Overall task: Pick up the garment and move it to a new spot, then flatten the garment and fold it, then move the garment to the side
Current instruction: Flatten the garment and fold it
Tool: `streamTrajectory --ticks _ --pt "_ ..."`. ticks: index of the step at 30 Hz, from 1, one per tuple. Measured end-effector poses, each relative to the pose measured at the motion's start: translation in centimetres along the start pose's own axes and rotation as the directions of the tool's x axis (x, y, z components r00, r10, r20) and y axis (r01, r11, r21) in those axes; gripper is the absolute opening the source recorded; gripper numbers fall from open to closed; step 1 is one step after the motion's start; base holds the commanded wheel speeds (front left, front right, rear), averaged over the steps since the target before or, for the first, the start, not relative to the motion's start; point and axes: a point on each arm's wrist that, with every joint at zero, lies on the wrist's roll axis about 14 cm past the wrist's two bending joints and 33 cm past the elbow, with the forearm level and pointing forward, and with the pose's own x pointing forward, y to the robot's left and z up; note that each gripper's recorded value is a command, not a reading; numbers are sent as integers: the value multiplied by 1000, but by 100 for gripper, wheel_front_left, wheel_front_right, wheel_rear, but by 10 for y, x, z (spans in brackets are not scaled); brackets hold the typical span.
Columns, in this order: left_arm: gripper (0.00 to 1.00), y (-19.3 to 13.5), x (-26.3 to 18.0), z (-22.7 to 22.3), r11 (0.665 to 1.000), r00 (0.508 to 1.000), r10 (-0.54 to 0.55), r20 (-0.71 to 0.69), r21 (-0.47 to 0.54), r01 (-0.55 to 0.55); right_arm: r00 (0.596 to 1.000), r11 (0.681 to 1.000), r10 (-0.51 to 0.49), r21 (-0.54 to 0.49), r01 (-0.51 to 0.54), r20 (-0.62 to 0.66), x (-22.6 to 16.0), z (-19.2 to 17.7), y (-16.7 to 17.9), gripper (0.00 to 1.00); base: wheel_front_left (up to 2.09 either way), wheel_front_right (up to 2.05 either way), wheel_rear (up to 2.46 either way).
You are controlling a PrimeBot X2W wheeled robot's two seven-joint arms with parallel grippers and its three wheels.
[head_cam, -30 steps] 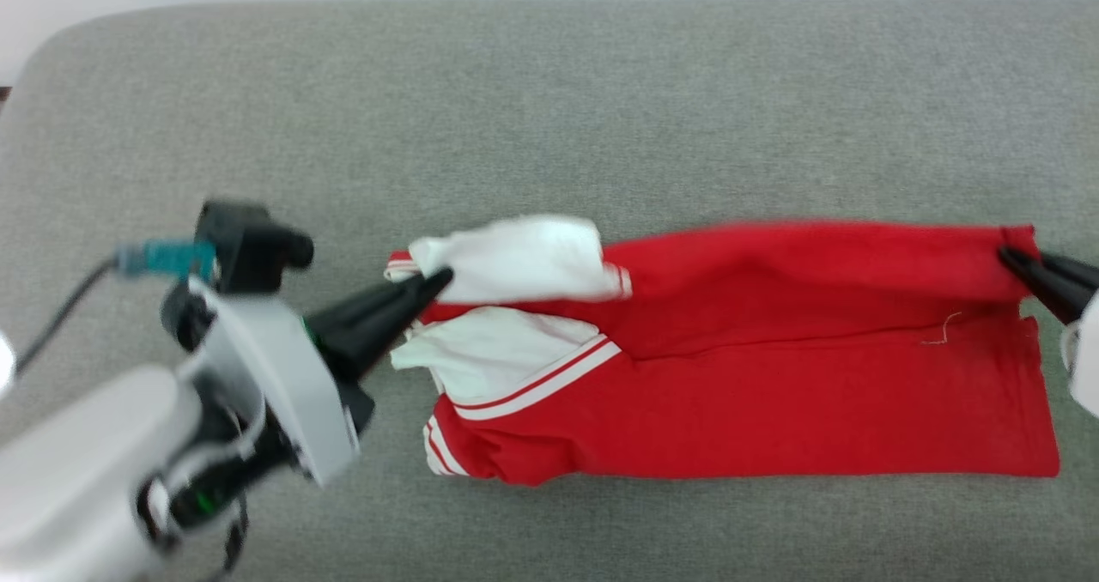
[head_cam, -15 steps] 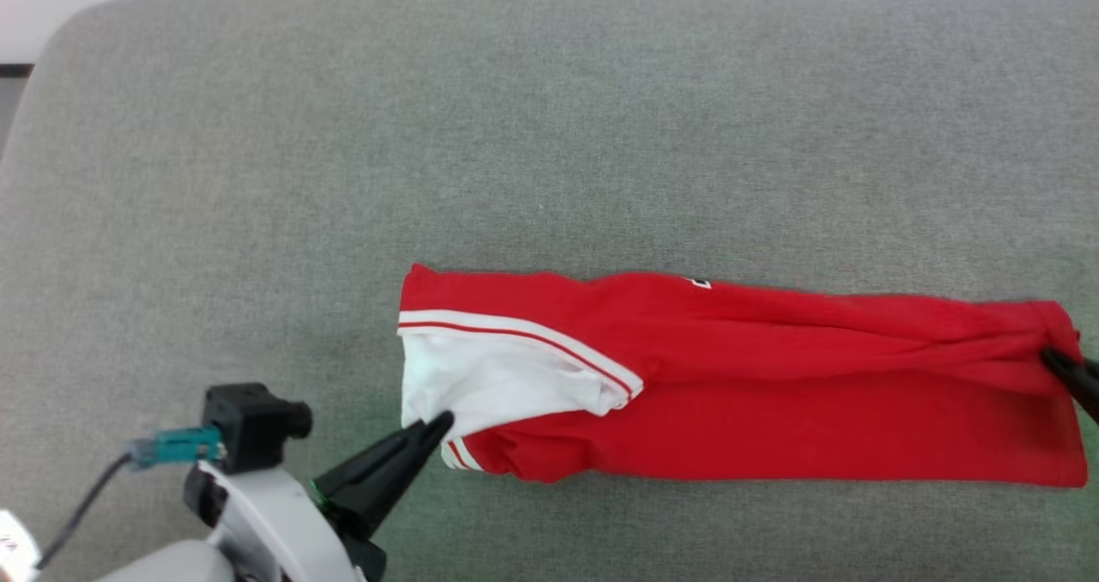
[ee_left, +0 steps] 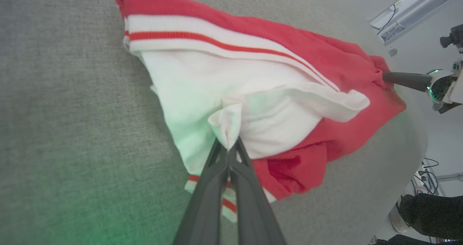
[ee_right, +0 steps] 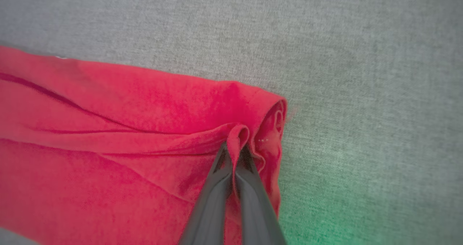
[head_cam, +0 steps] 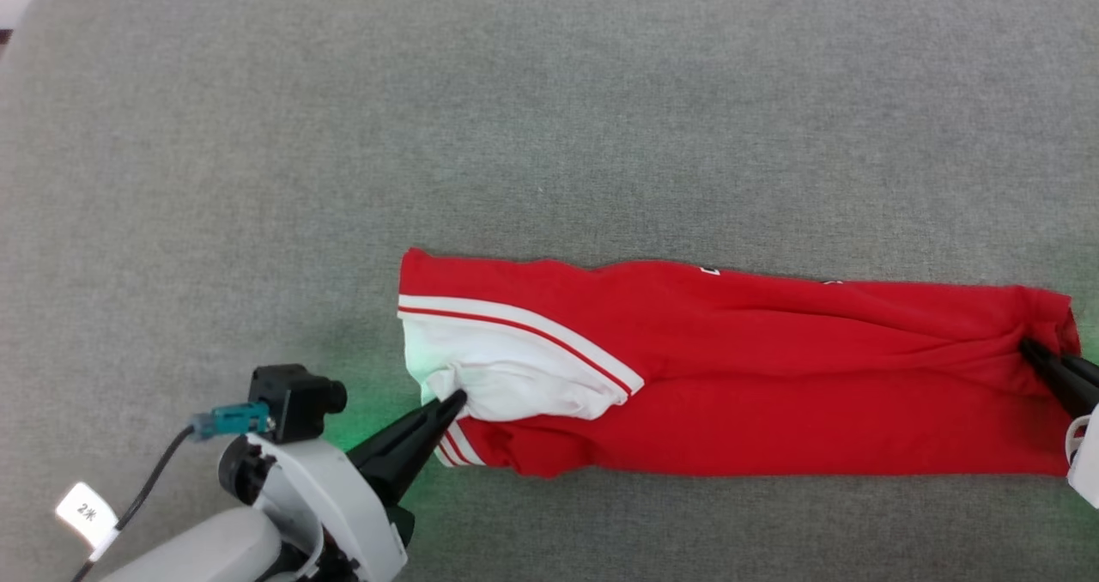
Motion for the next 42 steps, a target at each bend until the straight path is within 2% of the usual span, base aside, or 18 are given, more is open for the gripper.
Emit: streamTrajectory --ticks 3,5,6,7,8,9,10,17,21,26,33,34,35,36,38,39,42 --pt "14 2 6 -3 1000 1000 1 -1 2 -1 1000 1000 -2 1 2 2 2 0 -1 0 0 0 0" --pt "28 3 8 -2 1000 1000 3 9 -2 -3 1000 1000 2 -3 -2 5 2 -1 1 0 0 0 0" --pt "38 3 8 -2 1000 1000 2 13 -3 -2 1000 1000 4 -6 -4 12 2 0 2 8 0 0 0" --pt "56 3 8 -2 1000 1000 4 17 -2 -4 1000 1000 4 -8 -4 23 1 3 2 38 0 0 0" --pt "85 2 8 0 1000 1000 4 25 -1 -4 1000 1000 4 -8 -4 28 0 4 3 54 0 0 0" --pt "100 0 7 2 1000 999 -2 38 -6 2 999 1000 6 -8 -6 38 -2 6 4 91 0 0 0" --pt "100 -1 6 5 1000 999 -4 53 -13 4 999 1000 8 -5 -8 47 -3 8 4 100 0 0 0" --pt "100 -4 -11 33 999 985 13 172 -36 -7 992 1000 3 -1 -3 130 -22 31 5 100 0 0 0" --pt "100 9 -25 43 995 969 97 227 -20 -95 975 999 -29 -10 32 218 -34 51 -1 100 0 0 0" --pt "100 18 -44 68 978 911 196 362 -9 -207 970 999 -38 3 38 241 -42 47 4 100 0 0 0" --pt "100 28 -78 81 925 809 307 501 43 -378 972 999 -53 23 49 230 -47 45 3 100 0 0 0" --pt "100 28 -78 81 925 809 307 501 43 -378 972 999 -53 23 49 230 -47 45 3 100 0 0 0" --pt "100 31 -88 84 904 774 332 539 51 -424 976 998 -55 25 51 211 -47 43 2 100 0 0 0" --pt "100 31 -88 84 904 774 332 539 51 -424 976 998 -55 25 51 211 -47 43 2 100 0 0 0" --pt "100 32 -98 87 883 743 348 572 67 -465 980 998 -59 33 54 190 -46 41 1 100 0 0 0" --pt "100 32 -107 91 864 713 357 604 77 -498 984 998 -63 36 57 166 -46 39 0 100 0 0 0" --pt "100 31 -115 92 849 690 361 627 85 -522 990 997 -71 49 65 124 -46 33 -2 100 0 0 0"
